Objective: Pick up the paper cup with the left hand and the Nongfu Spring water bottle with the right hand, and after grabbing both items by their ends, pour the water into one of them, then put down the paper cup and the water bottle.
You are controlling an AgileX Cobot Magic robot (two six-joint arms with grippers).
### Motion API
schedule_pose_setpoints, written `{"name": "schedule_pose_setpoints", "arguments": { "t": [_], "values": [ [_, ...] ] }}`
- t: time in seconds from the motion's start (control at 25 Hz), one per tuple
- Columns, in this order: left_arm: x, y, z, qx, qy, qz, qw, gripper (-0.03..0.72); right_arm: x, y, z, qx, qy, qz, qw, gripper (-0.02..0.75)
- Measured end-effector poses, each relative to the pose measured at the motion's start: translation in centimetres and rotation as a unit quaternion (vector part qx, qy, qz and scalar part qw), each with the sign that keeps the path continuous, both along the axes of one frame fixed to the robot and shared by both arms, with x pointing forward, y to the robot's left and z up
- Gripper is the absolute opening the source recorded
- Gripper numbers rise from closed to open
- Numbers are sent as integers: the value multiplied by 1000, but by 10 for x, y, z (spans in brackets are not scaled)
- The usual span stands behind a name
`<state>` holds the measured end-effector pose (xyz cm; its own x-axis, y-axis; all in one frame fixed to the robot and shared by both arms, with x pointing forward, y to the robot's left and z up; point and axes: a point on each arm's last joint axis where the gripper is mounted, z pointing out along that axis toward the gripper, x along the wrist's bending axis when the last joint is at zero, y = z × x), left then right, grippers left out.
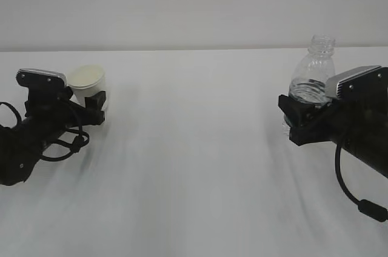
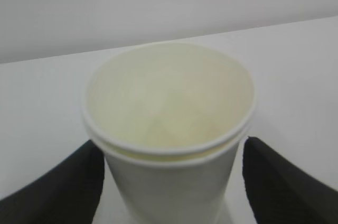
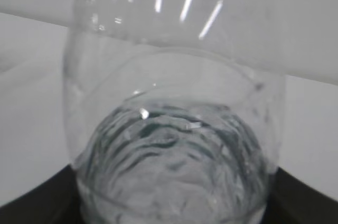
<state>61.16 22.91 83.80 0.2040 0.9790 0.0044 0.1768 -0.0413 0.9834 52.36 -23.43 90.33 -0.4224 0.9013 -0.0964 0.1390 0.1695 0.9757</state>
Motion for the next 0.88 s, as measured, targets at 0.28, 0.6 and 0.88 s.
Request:
{"name": "schedule_pose_setpoints", "arguments": {
  "t": [0.28, 0.6, 0.88],
  "values": [
    [5, -2, -12, 3, 7, -8, 1000, 588, 0, 0, 0, 0, 0, 0, 1000, 473],
    [21, -5, -18, -5, -1, -8, 1000, 589, -1, 1, 0, -1, 1, 5, 1000, 473],
    [31, -7, -21, -5, 0, -7, 1000, 588, -1, 2, 0, 0, 2, 12, 1000, 473]
  ]
}}
